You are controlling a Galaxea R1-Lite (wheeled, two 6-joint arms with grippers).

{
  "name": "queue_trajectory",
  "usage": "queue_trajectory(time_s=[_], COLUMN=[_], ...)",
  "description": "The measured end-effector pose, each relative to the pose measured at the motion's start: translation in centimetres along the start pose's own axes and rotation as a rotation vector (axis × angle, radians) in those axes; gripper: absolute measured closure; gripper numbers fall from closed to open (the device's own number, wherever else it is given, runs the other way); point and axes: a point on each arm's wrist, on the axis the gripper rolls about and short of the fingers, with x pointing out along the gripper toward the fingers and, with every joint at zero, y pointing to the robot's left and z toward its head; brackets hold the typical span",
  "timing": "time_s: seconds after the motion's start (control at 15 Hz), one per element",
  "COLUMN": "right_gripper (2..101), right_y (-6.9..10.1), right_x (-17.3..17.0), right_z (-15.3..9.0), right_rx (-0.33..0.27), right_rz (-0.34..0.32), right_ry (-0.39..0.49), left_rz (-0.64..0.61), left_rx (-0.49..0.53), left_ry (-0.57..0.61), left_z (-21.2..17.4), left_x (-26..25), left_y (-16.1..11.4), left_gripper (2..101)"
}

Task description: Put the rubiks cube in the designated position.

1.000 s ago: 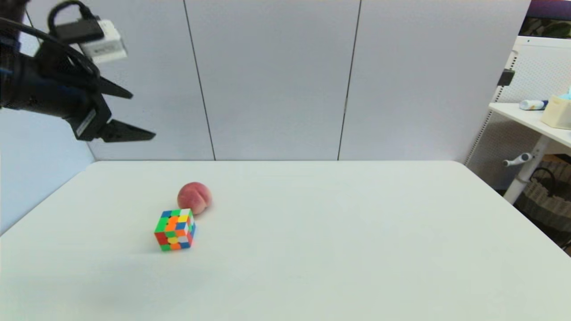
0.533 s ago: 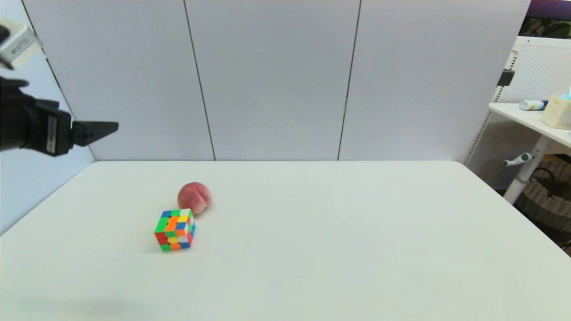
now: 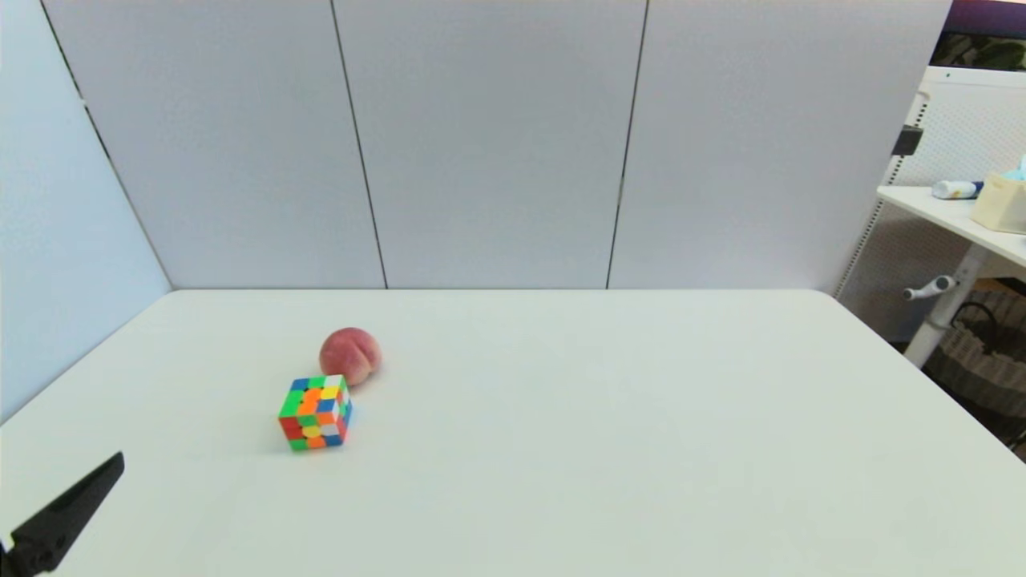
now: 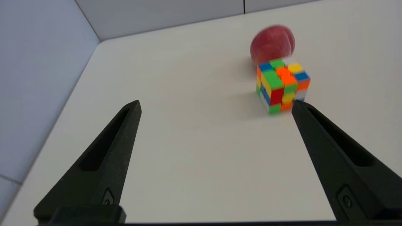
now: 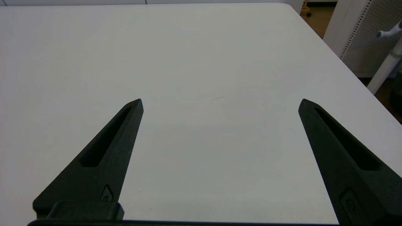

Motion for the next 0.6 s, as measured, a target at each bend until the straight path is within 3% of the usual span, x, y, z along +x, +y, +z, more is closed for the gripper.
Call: queue_trajectory(time_s=[0.27, 0.6], right_gripper=[4.3, 4.3], right_y=[0.0, 0.0], right_x=[0.0, 0.0], right_z=[0.0, 0.0], right_rx=[0.000, 0.000], right_rz=[0.000, 0.000], right_ry=[0.000, 0.000], left_rz=[0.028, 0.005], left_rx=[-0.018, -0.032], left_ry=[-0.047, -0.101], left_z=[-6.2, -9.8], left_x=[-3.2, -5.3], left_y=[-1.0, -1.9], left_gripper=[5.9, 5.5])
